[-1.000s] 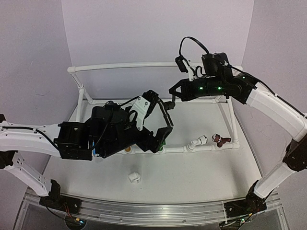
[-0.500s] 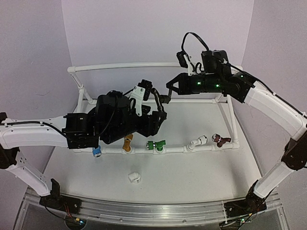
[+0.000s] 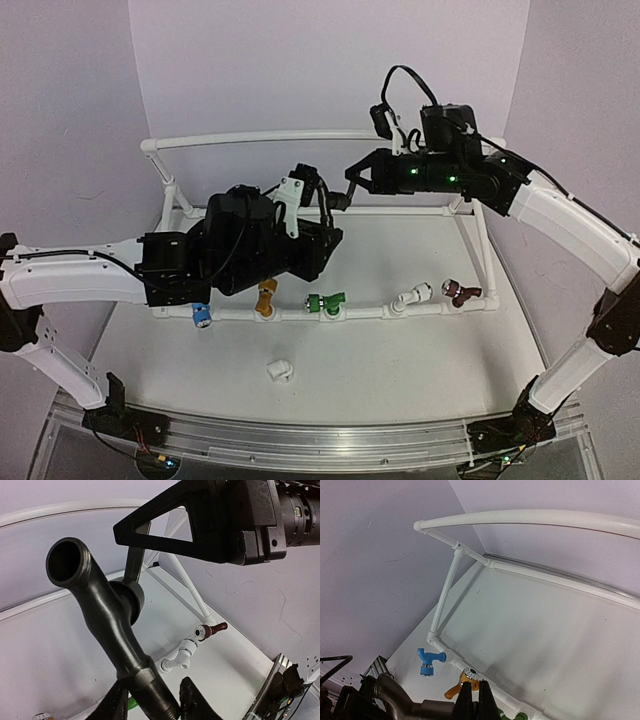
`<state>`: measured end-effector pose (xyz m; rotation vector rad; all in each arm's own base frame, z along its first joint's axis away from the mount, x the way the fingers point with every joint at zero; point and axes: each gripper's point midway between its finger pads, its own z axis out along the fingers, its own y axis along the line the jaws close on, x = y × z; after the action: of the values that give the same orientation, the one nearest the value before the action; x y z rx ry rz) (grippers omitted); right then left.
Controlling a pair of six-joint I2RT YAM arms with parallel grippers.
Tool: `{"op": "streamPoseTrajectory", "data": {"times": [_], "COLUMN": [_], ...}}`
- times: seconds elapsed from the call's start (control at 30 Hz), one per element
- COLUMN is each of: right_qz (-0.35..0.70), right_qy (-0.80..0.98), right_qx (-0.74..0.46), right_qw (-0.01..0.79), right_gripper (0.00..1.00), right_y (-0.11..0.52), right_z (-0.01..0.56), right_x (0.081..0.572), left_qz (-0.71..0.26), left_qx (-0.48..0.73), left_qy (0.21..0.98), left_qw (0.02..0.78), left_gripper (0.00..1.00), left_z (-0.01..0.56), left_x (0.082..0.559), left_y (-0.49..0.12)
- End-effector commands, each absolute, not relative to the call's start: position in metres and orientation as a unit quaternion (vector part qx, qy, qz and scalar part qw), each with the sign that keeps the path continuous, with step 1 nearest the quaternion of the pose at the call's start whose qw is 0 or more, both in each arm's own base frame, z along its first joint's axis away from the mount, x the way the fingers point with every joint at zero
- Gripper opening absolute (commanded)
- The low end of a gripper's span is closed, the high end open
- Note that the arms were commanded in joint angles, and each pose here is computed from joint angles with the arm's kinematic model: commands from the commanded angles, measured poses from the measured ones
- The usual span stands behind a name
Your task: Install the water faucets
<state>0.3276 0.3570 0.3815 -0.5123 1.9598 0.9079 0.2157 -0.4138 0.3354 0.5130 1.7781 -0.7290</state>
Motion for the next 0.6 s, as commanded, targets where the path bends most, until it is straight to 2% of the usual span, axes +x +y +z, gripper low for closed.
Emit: {"op": "streamPoseTrajectory", "data": {"times": [0.0,0.23,0.57], "right_qz": [0.408,0.408,0.420], "right_qy": [0.756,0.758,0.745], "right_qx": [-0.209,-0.217,-0.261], "right_qw": [0.467,0.461,0.447], "right_gripper": [0.00,0.00,0.02], "right_y": [0.355,0.353,0.355], "right_z": [0.419,0.414,0.410], "right_x": [0.309,0.304,0.292], "left_qz": [-0.306,-0.294,-0.282], "left_qx": [0.199,0.226,0.320], "left_qy": [0.738,0.728,0.712], "left_qw": [0.567,0.576,0.558], "left_gripper": [0.26,0.01,0.00], "left_z": [0.360,0.358,0.351], "left_x": [0.225,0.220,0.198], "left_y": [-0.406,-0.397,-0.390]}}
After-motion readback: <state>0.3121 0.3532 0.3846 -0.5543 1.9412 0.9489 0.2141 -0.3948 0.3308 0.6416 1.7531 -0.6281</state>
